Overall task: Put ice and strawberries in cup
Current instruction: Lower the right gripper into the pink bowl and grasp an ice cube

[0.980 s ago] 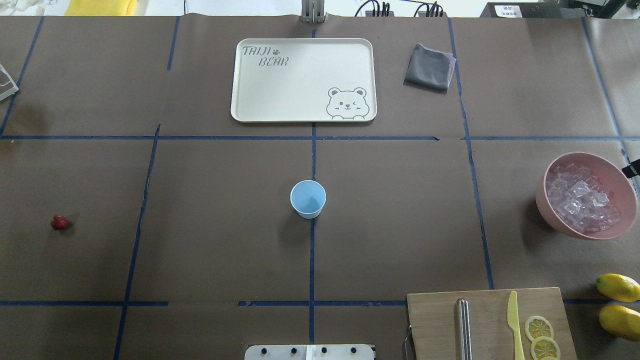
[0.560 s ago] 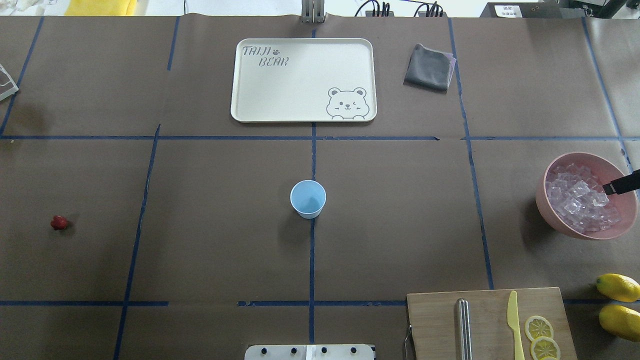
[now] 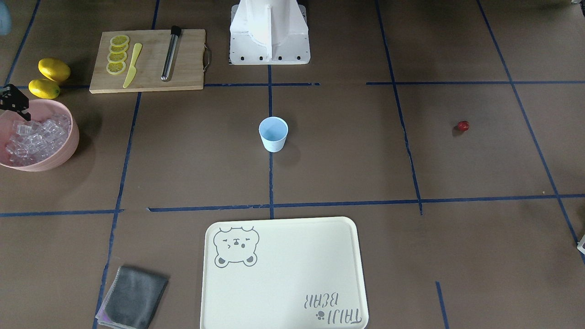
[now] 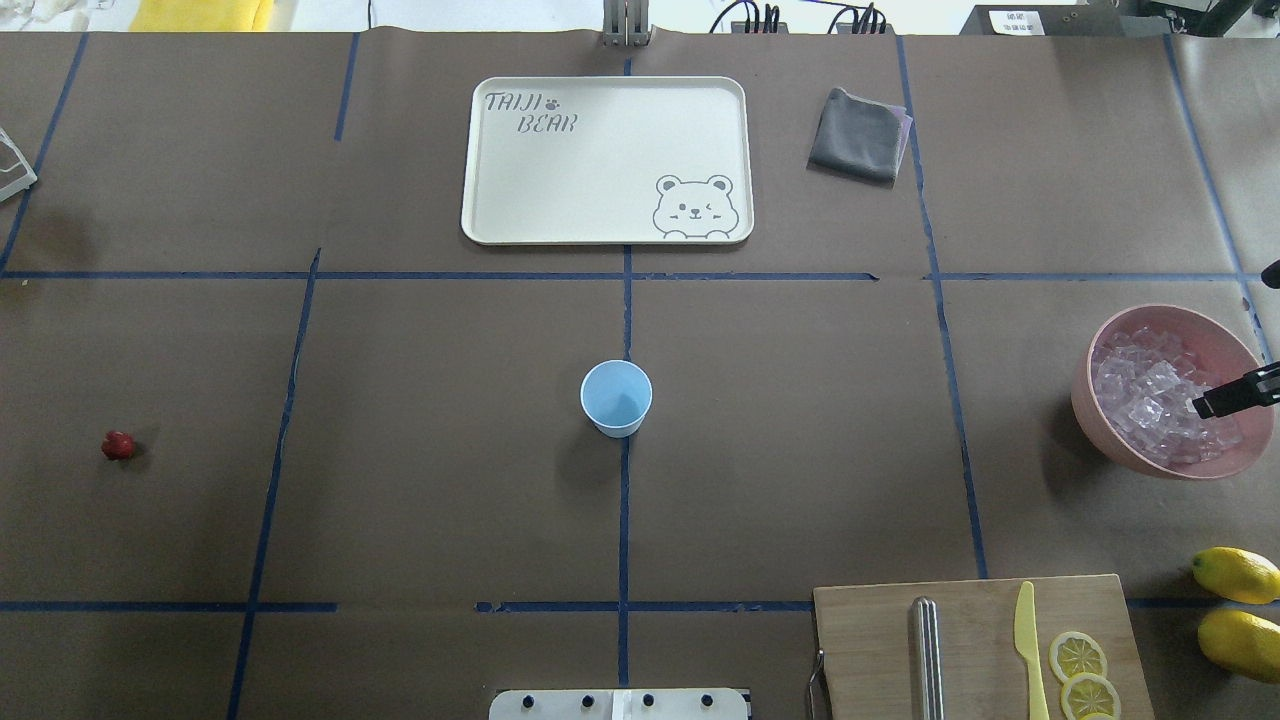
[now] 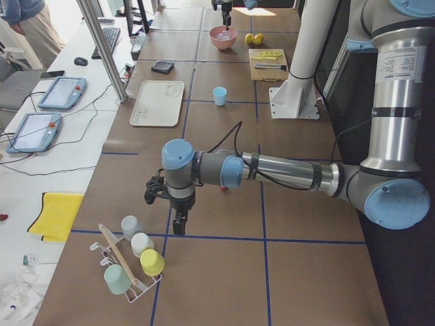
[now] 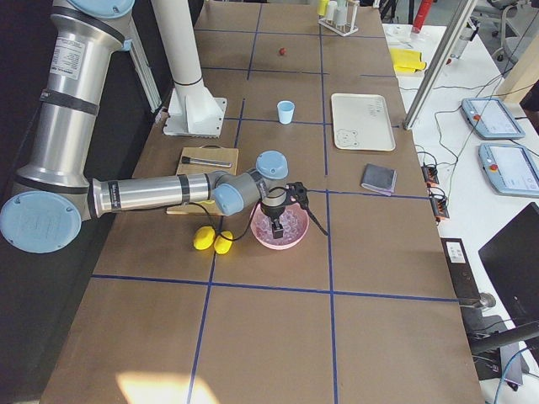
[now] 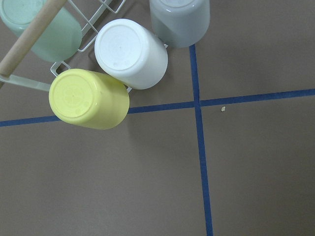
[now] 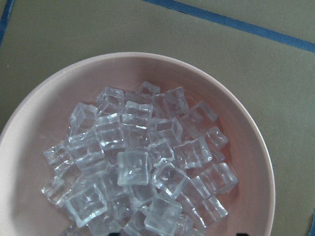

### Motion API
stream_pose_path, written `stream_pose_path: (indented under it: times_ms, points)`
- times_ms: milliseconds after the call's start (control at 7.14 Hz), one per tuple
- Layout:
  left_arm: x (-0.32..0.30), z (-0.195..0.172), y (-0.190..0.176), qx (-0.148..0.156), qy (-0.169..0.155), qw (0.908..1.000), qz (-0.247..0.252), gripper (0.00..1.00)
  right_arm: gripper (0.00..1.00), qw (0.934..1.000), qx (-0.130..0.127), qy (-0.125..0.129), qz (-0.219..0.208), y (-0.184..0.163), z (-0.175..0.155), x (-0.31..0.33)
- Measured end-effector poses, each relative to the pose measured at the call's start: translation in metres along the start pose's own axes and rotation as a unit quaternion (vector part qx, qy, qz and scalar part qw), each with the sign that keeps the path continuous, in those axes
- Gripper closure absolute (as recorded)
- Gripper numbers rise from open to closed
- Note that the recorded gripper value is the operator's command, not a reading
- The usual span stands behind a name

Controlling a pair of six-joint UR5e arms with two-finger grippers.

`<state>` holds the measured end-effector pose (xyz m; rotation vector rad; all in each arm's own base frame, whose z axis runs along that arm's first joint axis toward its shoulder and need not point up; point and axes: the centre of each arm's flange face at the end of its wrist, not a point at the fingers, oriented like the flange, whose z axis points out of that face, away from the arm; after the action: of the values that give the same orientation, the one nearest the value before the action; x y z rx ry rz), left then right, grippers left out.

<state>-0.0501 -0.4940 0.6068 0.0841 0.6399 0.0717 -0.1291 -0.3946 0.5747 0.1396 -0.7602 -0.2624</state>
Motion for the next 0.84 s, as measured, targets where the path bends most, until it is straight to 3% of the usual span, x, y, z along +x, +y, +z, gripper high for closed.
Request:
stream_pose_path:
  times_ms: [840]
  points:
    - [0.0000, 0.0000, 0.0000, 0.000, 0.000, 1.0000, 0.000, 0.00, 0.26, 0.9999, -0.002, -0.003, -0.011, -0.0096, 0.0063, -0.0116]
